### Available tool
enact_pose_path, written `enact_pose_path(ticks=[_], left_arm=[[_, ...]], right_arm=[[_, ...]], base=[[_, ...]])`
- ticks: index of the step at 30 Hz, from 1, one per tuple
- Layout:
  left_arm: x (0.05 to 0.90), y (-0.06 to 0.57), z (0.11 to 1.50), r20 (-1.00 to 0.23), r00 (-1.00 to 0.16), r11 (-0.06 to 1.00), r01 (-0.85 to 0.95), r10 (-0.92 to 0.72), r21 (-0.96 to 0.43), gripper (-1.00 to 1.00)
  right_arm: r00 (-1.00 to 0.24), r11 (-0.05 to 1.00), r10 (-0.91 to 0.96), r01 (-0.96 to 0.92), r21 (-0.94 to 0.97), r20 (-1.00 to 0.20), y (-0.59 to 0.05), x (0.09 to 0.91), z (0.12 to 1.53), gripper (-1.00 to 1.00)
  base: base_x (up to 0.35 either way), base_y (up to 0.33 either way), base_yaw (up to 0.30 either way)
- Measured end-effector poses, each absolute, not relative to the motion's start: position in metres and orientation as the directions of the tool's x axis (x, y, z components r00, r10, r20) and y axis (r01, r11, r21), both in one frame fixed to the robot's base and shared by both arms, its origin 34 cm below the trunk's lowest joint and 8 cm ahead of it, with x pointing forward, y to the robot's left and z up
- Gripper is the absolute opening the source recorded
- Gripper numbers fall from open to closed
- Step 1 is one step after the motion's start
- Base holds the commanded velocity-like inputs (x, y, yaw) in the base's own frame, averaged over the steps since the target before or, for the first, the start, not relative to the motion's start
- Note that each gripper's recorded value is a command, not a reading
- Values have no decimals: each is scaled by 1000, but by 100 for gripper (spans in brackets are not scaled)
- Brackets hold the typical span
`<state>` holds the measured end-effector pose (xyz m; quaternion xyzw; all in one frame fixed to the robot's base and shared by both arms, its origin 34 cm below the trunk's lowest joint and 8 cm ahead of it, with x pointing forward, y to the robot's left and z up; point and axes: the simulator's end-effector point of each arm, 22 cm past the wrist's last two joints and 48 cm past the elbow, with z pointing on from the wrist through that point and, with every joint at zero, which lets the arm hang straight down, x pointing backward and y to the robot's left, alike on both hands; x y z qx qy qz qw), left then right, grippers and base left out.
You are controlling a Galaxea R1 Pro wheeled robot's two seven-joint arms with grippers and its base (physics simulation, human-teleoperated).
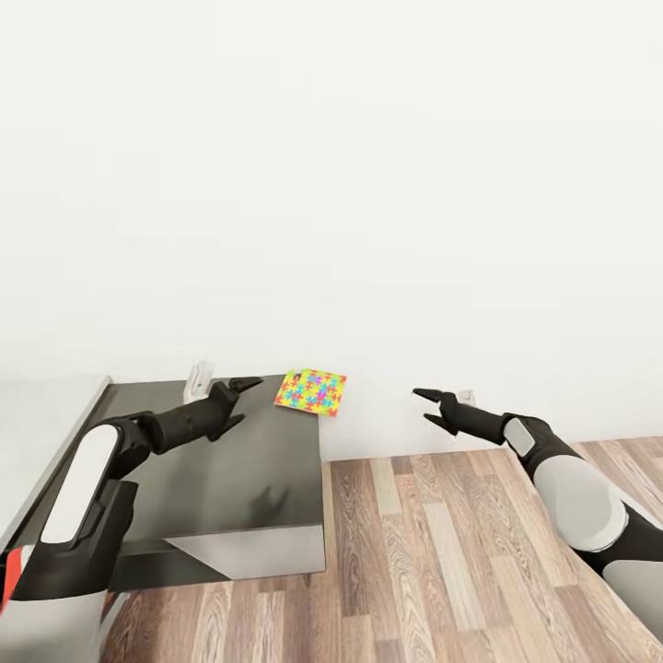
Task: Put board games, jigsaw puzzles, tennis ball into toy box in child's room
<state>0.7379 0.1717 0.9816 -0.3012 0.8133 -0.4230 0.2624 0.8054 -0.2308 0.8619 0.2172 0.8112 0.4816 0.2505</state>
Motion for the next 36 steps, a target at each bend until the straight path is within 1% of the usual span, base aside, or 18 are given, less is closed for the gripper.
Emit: enact_pose_path(ticks=[2, 10, 29, 36], left_arm=[[738, 171, 980, -171, -681, 460, -268, -712, -847, 100], [740, 170, 972, -171, -683, 460, -267, -711, -847, 100], [745, 166, 951, -175, -690, 467, -261, -702, -845, 100], [746, 153, 946, -184, -712, 478, -237, -678, -846, 100]], right_arm=[[-775, 410, 598, 81, 908, -201, -229, 808, 870, 100], [-768, 379, 598, 21, 925, -228, -227, 815, 879, 100], [-780, 355, 587, 4, 935, -219, -215, 812, 858, 100], [-801, 375, 554, -5, 927, -228, -209, 806, 843, 100]], base=[[0, 0, 0], [0, 0, 0], [0, 0, 0], [0, 0, 0]])
